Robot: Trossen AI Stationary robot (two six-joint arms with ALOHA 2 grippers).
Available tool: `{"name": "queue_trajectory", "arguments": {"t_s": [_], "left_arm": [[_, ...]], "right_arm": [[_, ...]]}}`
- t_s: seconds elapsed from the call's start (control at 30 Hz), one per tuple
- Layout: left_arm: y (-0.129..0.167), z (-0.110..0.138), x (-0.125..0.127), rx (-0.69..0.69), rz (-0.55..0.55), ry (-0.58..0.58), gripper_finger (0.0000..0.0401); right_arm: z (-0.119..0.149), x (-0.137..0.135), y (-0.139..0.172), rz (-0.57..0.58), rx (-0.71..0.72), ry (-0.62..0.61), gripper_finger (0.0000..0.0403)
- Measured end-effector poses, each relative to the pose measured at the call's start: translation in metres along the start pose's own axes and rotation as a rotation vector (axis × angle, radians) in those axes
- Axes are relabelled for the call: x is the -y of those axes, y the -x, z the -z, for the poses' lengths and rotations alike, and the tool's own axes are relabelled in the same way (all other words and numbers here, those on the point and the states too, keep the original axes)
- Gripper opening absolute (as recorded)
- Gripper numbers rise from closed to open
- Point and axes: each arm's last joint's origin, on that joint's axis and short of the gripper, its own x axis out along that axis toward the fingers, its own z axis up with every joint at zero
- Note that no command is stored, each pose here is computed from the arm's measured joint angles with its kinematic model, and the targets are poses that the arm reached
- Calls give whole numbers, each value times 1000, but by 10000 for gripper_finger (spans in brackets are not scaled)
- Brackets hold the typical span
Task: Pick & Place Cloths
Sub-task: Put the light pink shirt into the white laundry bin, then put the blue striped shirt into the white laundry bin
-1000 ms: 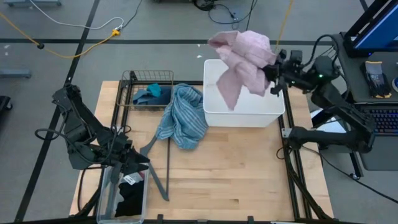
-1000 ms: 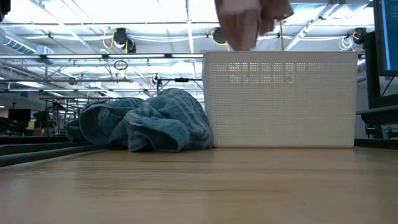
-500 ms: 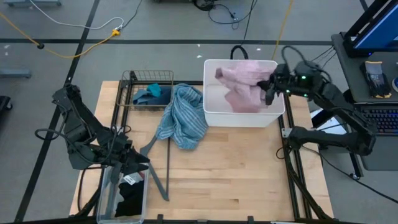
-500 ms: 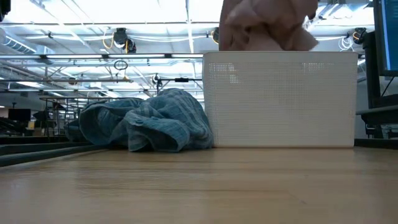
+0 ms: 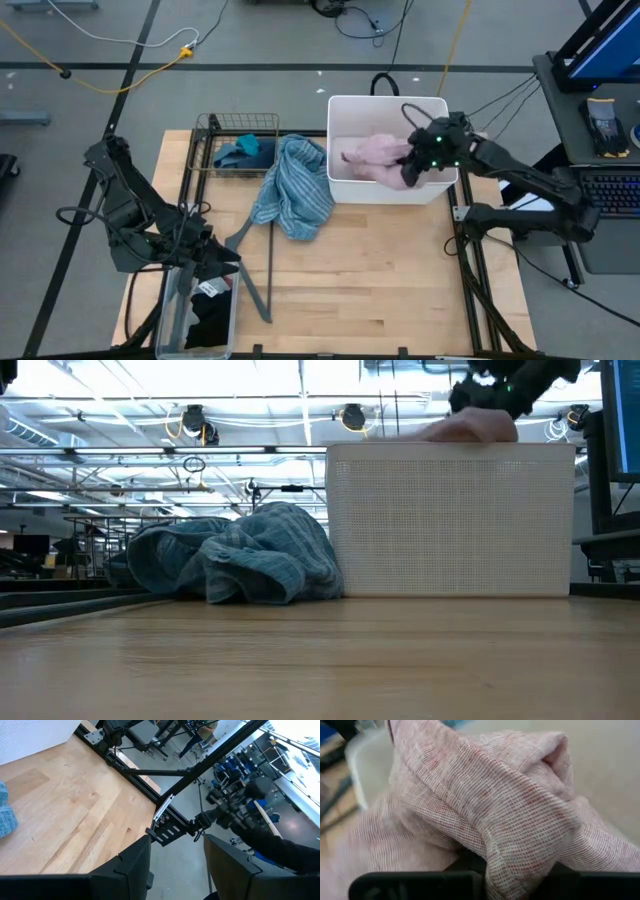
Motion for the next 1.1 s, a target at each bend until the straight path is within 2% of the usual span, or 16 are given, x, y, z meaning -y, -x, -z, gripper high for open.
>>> {"name": "queue_trajectory", "arguments": {"t_s": [0.17,0.3,0.7,0.9,1.1], "left_arm": [[0,0,0,0,0,9,186],[0,0,0,0,0,14,186],[0,-1,0,28,-15,-5,186],[-1,-2,-1,50,-23,10,187],[-5,-9,-4,89,-53,21,187]], "right_arm": [[21,7,-22,19,-93,-36,37],[30,10,-31,27,-133,-66,70],[26,10,-35,15,-65,-76,122],[19,8,-26,-3,32,-63,163],[6,4,-6,-22,230,-83,206]]}}
